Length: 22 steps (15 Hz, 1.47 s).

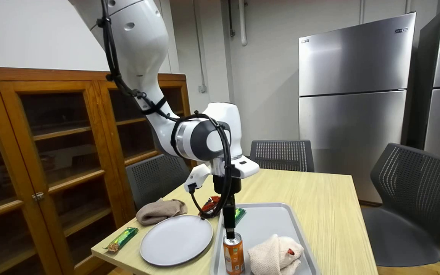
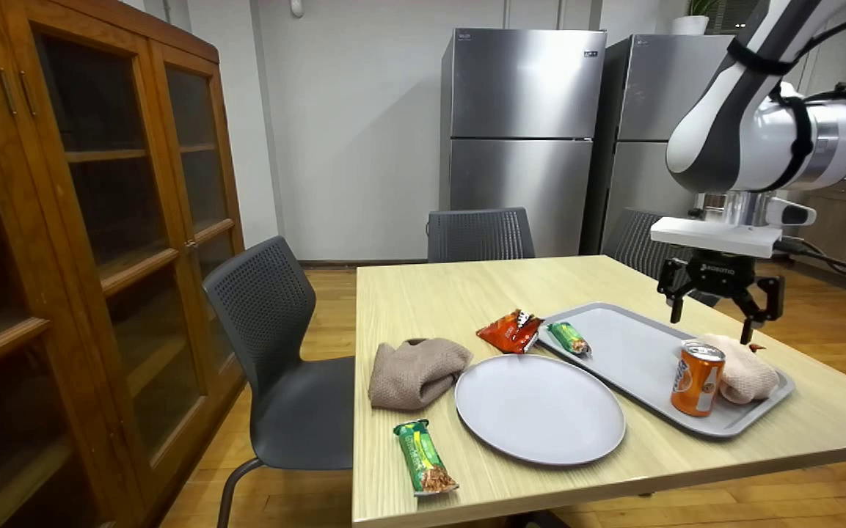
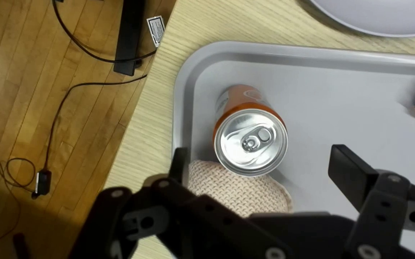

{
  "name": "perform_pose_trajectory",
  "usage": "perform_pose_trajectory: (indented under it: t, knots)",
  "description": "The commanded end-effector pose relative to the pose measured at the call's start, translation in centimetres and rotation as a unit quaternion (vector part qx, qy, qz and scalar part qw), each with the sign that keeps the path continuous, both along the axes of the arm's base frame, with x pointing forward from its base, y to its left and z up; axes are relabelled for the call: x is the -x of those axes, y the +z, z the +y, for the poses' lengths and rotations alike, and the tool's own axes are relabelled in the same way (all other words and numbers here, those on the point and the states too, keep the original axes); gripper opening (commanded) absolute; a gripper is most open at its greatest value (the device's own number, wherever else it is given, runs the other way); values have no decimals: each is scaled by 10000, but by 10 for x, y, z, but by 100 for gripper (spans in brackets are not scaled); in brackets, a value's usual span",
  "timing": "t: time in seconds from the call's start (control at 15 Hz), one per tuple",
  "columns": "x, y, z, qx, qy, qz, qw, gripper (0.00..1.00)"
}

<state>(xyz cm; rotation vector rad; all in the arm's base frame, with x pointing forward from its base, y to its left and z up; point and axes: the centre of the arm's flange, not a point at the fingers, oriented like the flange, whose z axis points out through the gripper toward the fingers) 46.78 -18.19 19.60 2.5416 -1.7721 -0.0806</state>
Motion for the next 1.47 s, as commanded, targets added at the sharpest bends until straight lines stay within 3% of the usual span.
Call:
perform_pose_trajectory:
  t: [0.0,1.4]
  knots:
    - [-6,-9,-3,132,-123,91,9998,100]
    - [-14,-50,-2,144,-151,263,9994,100]
